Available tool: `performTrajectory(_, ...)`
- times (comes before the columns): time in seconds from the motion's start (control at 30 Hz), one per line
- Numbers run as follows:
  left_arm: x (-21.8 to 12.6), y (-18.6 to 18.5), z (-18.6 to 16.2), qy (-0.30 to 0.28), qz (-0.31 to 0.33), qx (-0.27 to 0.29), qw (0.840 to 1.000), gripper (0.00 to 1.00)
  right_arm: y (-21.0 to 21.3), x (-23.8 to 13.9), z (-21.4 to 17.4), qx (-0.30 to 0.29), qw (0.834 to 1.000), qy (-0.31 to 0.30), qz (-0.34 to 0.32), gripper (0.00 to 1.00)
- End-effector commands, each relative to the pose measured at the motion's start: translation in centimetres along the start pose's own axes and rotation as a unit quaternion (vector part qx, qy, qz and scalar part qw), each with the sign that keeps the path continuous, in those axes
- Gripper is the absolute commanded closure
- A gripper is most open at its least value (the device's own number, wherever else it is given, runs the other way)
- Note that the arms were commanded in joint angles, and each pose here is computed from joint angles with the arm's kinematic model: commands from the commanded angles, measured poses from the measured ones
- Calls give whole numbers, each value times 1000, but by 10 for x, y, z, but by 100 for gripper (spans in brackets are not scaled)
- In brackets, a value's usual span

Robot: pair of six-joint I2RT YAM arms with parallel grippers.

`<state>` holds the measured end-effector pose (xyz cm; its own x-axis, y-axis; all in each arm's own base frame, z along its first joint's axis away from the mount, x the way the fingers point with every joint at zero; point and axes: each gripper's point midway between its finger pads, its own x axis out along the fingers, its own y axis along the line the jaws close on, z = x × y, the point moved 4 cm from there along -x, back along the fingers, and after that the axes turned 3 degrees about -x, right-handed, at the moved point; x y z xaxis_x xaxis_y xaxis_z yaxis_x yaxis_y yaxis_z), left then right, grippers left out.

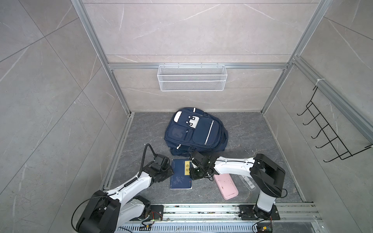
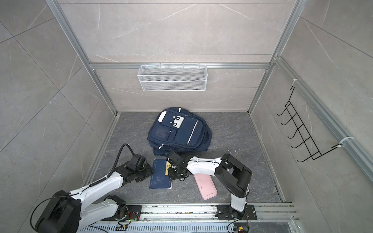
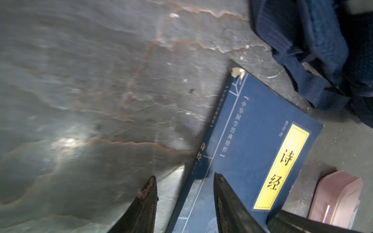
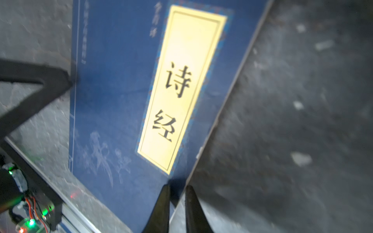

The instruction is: Pack the student bag

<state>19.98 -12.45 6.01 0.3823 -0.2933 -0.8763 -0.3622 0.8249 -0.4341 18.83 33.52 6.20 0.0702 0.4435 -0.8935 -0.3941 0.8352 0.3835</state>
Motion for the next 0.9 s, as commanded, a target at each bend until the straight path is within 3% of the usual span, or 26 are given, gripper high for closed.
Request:
performTrajectory(0.0,9,-15,-6,23,-8,28,999,52,-11,-8,-11,11,1000,8,-28,78)
performTrajectory(0.23,25,-28,-16,50,-5,52,997,52,-21,-8,-3,30,998,-22,-59,67)
performTrajectory(0.43,21,-26,-18,49,-6,52,997,52,-21,1,-2,33,998,-13,-57,68)
performTrajectory(0.57,21,-29,-21,60,-17,61,996,51,-32,3,-4,25,995,-11,-94,71)
performTrajectory(0.87,37,-58,-32,136,-47,129,981,50,-43,18,-8,19,992,10,-127,75)
